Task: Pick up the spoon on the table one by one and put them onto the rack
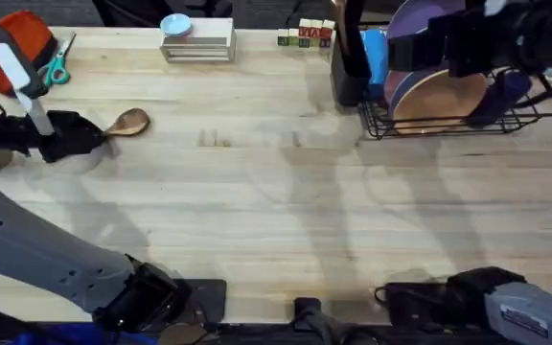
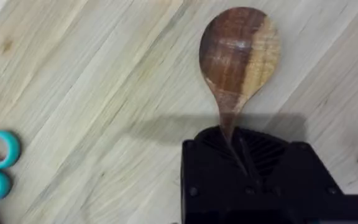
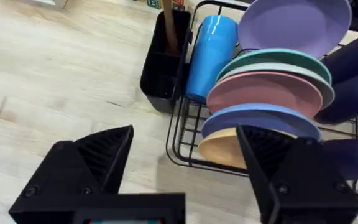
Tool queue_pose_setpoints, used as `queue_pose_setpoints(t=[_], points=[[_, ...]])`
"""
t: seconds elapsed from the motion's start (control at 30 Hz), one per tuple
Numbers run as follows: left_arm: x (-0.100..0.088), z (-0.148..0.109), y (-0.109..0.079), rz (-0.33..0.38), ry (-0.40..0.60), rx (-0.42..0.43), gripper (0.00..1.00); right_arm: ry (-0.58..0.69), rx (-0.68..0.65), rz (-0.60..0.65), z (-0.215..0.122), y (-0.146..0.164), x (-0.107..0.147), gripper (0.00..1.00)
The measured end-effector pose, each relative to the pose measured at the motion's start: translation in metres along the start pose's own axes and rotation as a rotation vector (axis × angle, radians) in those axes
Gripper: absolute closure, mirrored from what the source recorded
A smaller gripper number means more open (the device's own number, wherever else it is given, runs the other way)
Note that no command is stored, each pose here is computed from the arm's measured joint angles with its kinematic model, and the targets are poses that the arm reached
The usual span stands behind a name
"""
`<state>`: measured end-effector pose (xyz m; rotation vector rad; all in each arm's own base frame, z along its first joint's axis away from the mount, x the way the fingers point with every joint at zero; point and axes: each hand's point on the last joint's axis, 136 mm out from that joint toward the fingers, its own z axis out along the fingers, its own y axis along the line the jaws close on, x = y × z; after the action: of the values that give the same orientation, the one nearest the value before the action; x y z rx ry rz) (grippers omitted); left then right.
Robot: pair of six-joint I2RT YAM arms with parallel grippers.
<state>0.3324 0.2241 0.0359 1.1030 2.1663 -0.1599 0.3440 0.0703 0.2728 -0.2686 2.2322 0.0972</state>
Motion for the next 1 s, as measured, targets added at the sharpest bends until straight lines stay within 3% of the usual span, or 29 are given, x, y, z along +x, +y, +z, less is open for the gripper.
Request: queue_pose_setpoints(t=[0.27, 0.63, 1.0], points=[[-0.011, 0.007, -0.008, -0.008, -0.036, 0.031, 0.959, 0.0, 0.0, -0.015, 0.0, 0.0, 0.0, 0.005], [-0.046, 0.024, -0.027, 0.047, -0.054, 0.115, 0.959, 0.0, 0.0, -0.015, 0.0, 0.0, 0.0, 0.005], [-0.051, 0.022, -0.047, -0.018, -0.062, 0.192, 0.959, -0.045, 0.004, -0.083, -0.015, 0.0, -0.007, 0.005]])
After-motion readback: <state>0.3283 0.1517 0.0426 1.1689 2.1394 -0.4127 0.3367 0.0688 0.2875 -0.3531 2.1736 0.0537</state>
